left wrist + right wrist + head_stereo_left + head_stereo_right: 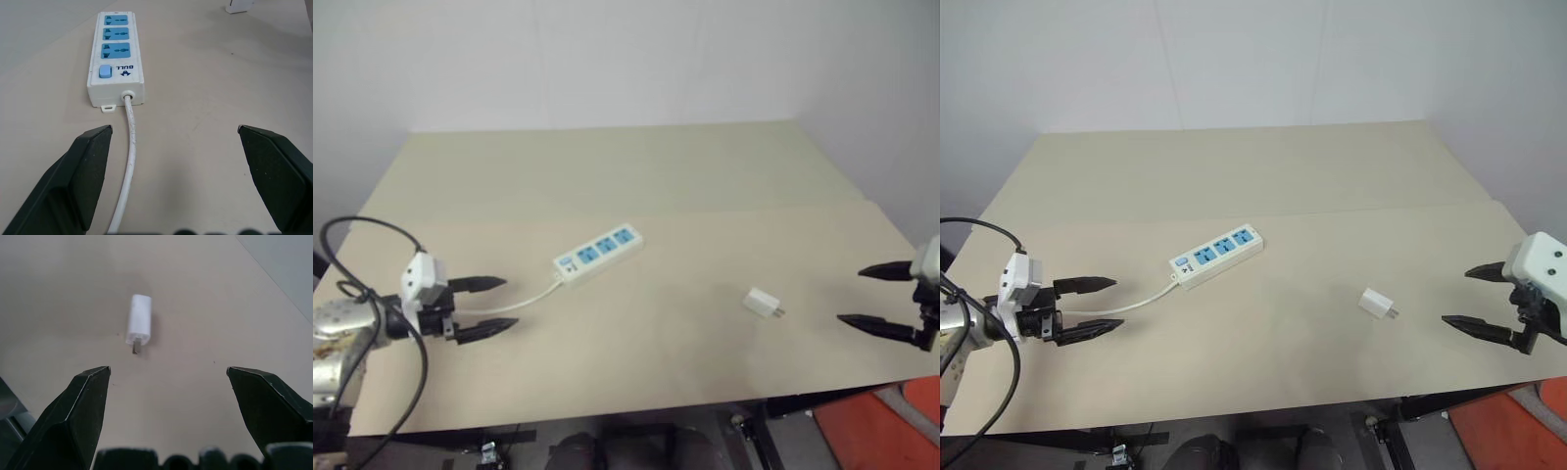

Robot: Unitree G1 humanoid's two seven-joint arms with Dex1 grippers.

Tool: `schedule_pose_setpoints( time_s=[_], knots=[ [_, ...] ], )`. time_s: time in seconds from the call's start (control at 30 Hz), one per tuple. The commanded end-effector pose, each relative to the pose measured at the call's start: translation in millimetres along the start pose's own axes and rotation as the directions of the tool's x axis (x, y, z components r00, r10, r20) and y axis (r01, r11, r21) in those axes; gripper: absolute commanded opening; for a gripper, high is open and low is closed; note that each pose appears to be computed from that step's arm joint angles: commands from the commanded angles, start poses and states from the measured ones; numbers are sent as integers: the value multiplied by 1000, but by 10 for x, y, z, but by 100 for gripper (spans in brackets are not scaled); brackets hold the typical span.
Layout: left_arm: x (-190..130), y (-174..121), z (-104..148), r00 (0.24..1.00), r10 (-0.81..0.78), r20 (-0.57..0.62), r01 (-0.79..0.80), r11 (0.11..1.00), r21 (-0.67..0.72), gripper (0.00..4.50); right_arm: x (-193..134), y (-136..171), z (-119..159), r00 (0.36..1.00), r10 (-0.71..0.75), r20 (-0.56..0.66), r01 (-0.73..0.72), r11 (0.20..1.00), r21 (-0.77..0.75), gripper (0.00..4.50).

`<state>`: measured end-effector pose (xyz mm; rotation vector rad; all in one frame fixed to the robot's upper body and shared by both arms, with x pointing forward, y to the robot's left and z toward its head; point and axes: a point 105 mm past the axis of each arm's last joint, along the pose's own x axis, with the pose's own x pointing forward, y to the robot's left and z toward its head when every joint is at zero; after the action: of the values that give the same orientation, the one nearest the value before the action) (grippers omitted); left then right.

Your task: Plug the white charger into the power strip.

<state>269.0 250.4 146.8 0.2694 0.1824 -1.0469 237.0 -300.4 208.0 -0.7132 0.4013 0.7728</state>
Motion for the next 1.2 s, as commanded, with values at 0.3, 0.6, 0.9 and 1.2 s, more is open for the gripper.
schedule_pose_setpoints(
  time_s=[0.3,0.6,0.9,1.2],
  knots=[
    [72,141,179,1000,6,28,-8,996,89,448,-25,-54,76,993,-121,17,122,987,-108,450],
    [306,348,174,997,37,67,-45,991,125,448,68,-15,164,986,-154,68,160,981,-106,450],
    [803,546,253,974,33,225,-79,977,197,448,146,138,274,975,-184,126,197,975,-101,450],
    [1144,533,118,976,-3,218,-36,984,175,448,186,230,291,965,-213,156,227,971,-78,450]
  ],
)
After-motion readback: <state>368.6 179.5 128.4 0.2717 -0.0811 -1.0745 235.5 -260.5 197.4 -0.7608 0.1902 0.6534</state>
